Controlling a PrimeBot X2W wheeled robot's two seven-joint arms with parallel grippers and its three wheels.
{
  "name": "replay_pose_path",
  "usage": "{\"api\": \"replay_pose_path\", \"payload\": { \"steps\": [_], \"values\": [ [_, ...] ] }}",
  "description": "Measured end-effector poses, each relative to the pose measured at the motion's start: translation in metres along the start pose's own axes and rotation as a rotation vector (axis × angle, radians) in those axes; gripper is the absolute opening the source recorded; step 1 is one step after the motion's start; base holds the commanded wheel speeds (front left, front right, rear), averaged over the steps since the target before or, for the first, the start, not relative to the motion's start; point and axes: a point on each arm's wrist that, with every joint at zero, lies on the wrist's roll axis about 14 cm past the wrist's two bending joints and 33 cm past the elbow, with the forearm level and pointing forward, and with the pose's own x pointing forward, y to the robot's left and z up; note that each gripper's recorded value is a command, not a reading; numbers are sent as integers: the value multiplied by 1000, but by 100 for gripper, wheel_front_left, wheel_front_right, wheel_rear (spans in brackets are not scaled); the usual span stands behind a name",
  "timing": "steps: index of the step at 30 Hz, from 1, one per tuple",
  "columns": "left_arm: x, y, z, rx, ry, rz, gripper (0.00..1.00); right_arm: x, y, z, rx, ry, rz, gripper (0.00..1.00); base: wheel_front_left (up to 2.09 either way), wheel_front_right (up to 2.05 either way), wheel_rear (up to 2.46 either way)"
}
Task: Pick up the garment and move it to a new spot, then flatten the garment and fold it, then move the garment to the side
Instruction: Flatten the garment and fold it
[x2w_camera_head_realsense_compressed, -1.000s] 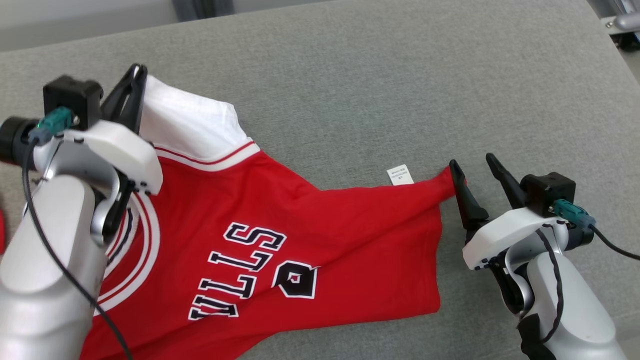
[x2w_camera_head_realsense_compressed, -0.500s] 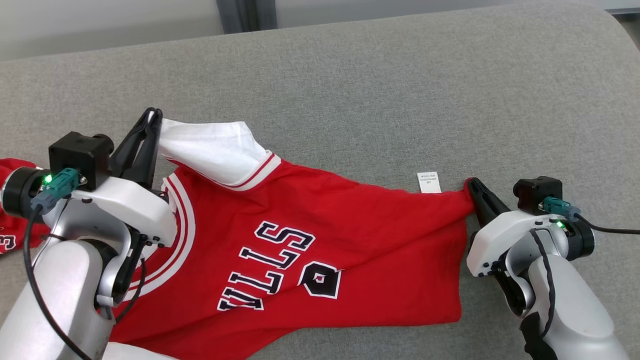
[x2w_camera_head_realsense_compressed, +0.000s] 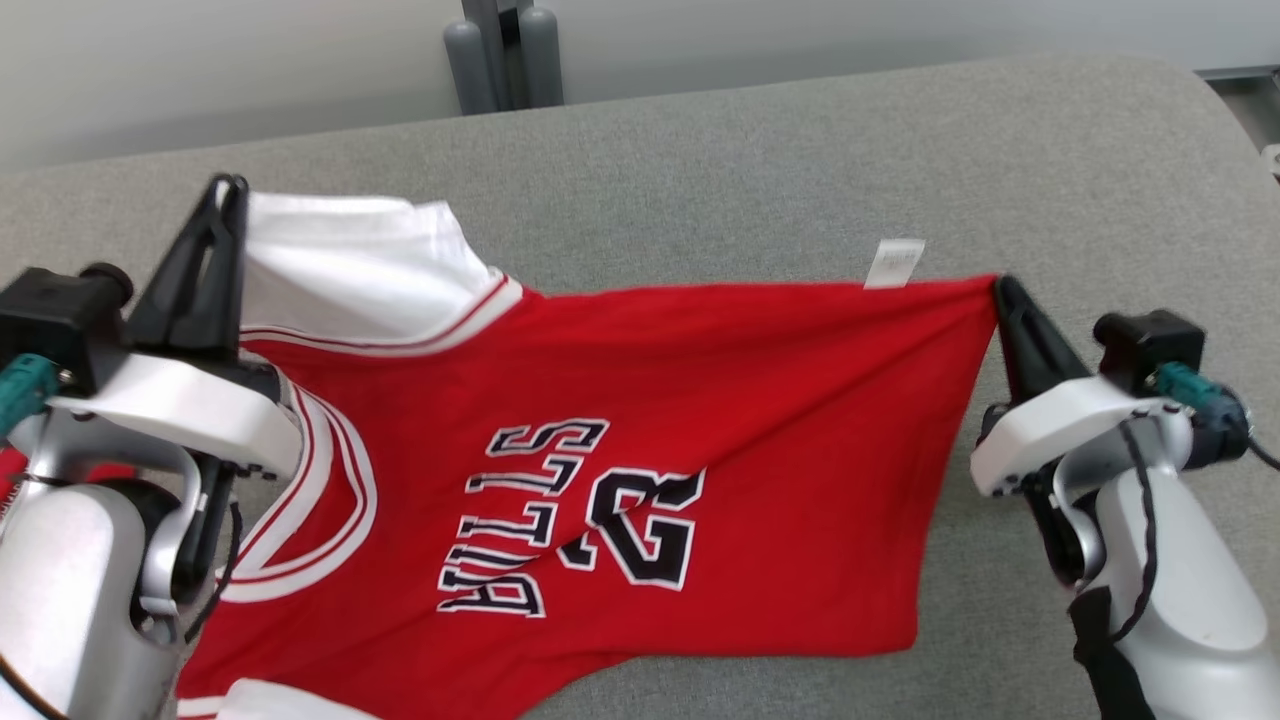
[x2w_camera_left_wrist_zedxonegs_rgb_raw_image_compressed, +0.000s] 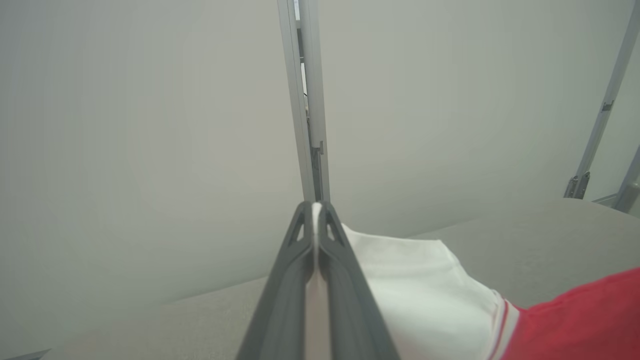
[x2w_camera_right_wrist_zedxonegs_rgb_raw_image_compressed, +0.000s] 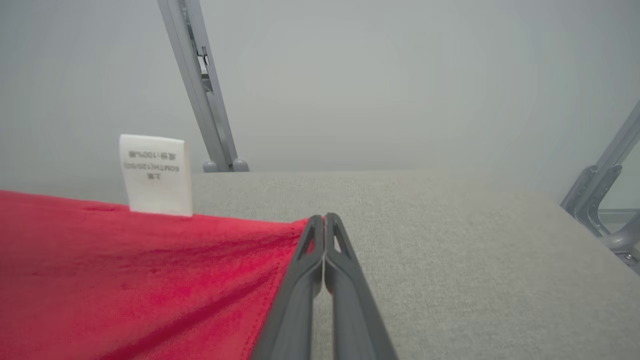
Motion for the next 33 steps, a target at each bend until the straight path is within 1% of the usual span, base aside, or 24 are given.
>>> {"api": "replay_pose_path", "payload": {
  "steps": [6,8,10,12,16,20,22,23,24,25,26,33],
  "values": [
    [1,6,64,2,-211,11,0,-2,-6,75,-33,-243,-17,0,0,0,0],
    [-1,7,77,-4,-245,10,0,-5,-7,89,-43,-281,-21,0,0,0,0],
    [-3,3,76,-30,-226,-7,0,-7,-6,88,-45,-263,-18,0,0,0,0],
    [-7,-1,62,-44,-177,-16,0,-10,0,69,-37,-191,-2,0,0,0,0],
    [-18,5,20,-88,-72,12,0,-26,16,5,-1,-3,38,0,0,0,0],
    [-30,13,-17,-136,4,64,0,-45,24,-41,49,121,52,0,0,0,0],
    [-36,14,-31,-157,32,85,0,-50,26,-54,55,158,57,0,0,0,0],
    [-38,14,-37,-168,40,92,0,-51,27,-57,58,164,60,10,0,0,0],
    [-40,15,-41,-173,48,100,0,-51,29,-58,62,166,63,39,0,0,0],
    [-42,16,-45,-175,56,106,0,-51,29,-58,63,166,64,85,0,0,0],
    [-43,16,-48,-178,61,110,0,-51,29,-58,68,166,64,100,0,0,0],
    [-48,13,-56,-182,82,111,0,-53,30,-61,80,180,66,100,0,0,0]
  ]
}}
